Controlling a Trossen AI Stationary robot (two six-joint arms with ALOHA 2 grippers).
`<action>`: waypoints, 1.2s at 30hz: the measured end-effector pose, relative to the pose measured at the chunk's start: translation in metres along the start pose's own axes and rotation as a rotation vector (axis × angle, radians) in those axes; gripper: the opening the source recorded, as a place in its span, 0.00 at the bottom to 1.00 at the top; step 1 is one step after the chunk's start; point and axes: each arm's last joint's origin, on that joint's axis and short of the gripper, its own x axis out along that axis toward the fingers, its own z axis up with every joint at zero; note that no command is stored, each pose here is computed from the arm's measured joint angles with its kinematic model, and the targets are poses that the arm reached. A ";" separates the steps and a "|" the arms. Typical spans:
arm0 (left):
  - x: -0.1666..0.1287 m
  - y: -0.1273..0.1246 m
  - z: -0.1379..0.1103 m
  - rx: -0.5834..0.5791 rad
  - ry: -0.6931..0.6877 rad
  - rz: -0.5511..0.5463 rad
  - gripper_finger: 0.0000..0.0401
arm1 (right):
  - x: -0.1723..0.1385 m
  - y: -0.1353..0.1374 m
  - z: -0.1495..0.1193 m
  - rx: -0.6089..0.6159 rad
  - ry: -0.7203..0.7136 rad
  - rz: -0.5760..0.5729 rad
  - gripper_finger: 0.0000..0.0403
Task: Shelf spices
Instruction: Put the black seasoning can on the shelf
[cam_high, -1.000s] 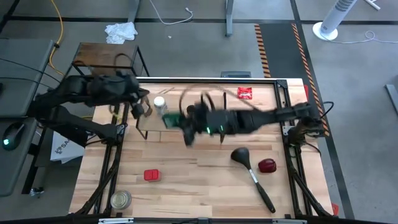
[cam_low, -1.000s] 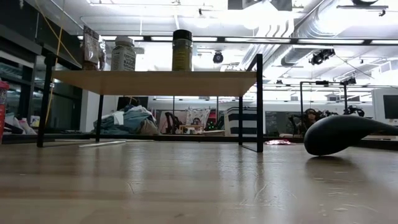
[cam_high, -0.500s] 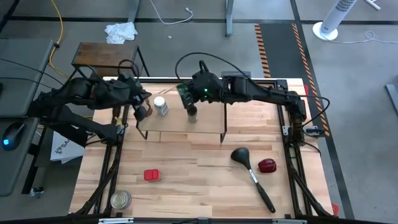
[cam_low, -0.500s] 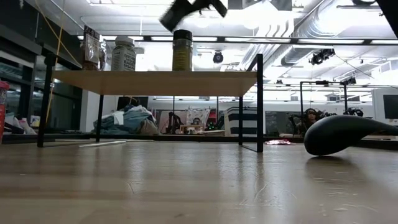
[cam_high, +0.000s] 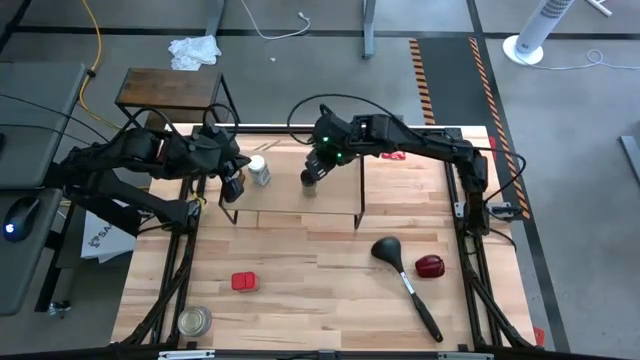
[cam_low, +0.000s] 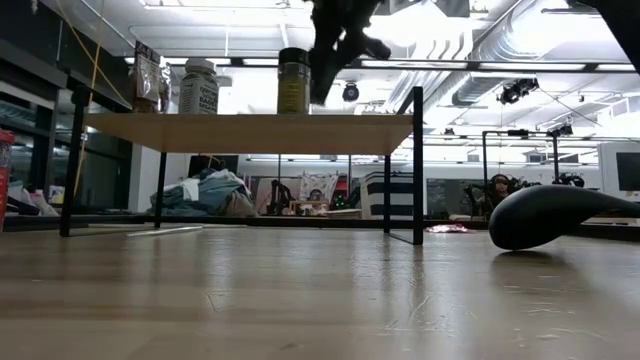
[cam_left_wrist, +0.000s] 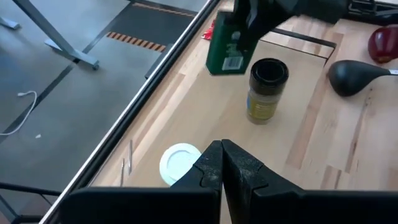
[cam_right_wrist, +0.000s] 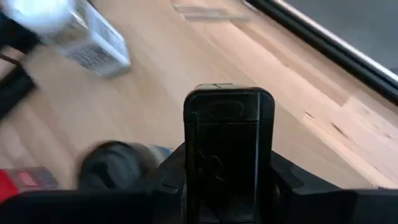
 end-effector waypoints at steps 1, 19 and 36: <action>0.000 0.000 0.000 -0.004 -0.001 0.000 0.00 | 0.004 0.000 -0.001 -0.002 0.010 -0.005 0.26; 0.000 0.000 0.000 -0.050 0.001 -0.003 0.00 | 0.032 0.005 -0.003 -0.061 0.040 -0.034 0.61; 0.000 0.001 -0.001 -0.017 0.010 0.008 0.00 | -0.043 -0.006 0.005 -0.250 -0.051 -0.284 0.39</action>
